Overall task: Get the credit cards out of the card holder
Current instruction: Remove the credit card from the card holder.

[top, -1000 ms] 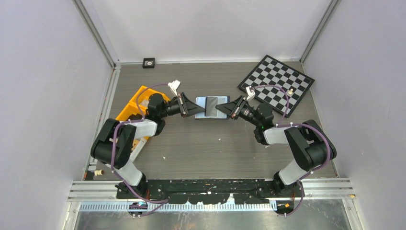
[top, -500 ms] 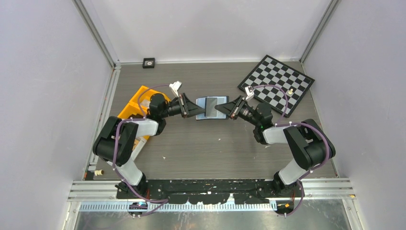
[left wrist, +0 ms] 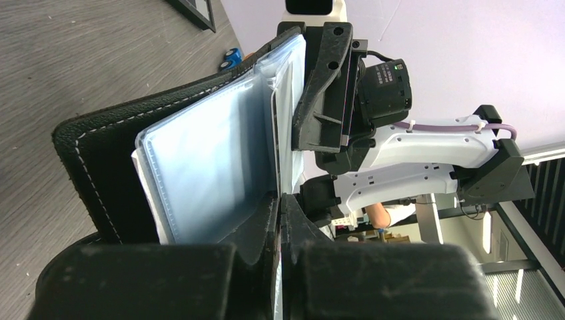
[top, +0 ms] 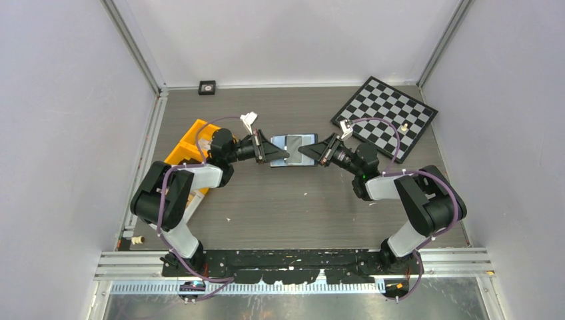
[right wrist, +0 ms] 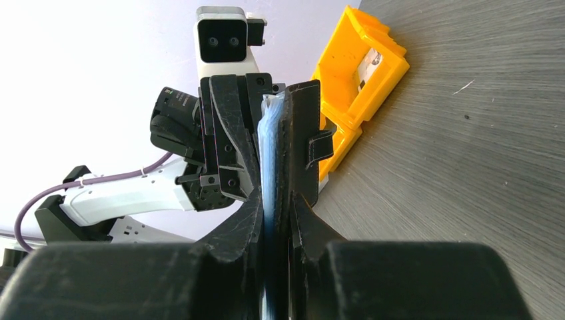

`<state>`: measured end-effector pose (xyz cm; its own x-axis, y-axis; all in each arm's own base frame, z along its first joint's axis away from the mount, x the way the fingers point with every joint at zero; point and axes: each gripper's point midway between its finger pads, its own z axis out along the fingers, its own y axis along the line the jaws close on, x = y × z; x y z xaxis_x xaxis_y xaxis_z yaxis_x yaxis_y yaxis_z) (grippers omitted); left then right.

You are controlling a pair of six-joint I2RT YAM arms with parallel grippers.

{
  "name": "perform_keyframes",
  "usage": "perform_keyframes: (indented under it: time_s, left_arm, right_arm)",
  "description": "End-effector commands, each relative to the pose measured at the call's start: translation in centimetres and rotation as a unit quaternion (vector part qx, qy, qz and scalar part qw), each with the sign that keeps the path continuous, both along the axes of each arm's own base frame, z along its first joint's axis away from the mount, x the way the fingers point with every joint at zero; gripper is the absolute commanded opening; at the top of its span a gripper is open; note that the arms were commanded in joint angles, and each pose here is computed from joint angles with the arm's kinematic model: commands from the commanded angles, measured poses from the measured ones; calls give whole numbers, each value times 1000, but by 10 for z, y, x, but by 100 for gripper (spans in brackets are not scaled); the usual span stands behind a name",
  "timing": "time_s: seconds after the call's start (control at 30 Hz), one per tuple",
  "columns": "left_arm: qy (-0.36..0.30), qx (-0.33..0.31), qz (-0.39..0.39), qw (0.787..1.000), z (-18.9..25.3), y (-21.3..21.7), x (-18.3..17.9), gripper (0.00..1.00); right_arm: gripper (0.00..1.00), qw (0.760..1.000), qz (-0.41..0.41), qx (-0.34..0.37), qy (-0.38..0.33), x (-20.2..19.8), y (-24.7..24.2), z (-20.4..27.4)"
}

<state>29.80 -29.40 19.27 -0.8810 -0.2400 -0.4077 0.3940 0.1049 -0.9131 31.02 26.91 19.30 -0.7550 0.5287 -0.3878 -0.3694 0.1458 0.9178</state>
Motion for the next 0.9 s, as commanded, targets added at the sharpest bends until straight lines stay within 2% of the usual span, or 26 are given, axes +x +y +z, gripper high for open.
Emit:
perform_keyframes:
  time_s: [0.0,0.2,0.33,0.57,0.77,0.87]
  left_arm:
    - [-24,-9,4,1000,10,4,4,6]
    - [-28,-12,5,1000,13,4,3,19]
    - [-33,-16,5,999,16,5,3,21]
    - [-35,-25,11,999,20,9,4,13]
    - [-36,-36,14,999,25,13,5,12]
    - [-35,-36,13,999,24,12,5,2]
  right_arm:
    - [1,998,2,21,-55,1,3,30]
    - [0,998,2,21,-53,1,3,29]
    - [1,998,2,20,-52,1,4,29]
    - [0,998,2,20,-53,1,3,29]
    - [1,998,1,18,-53,2,3,29]
    - [1,999,1,18,-51,2,3,28]
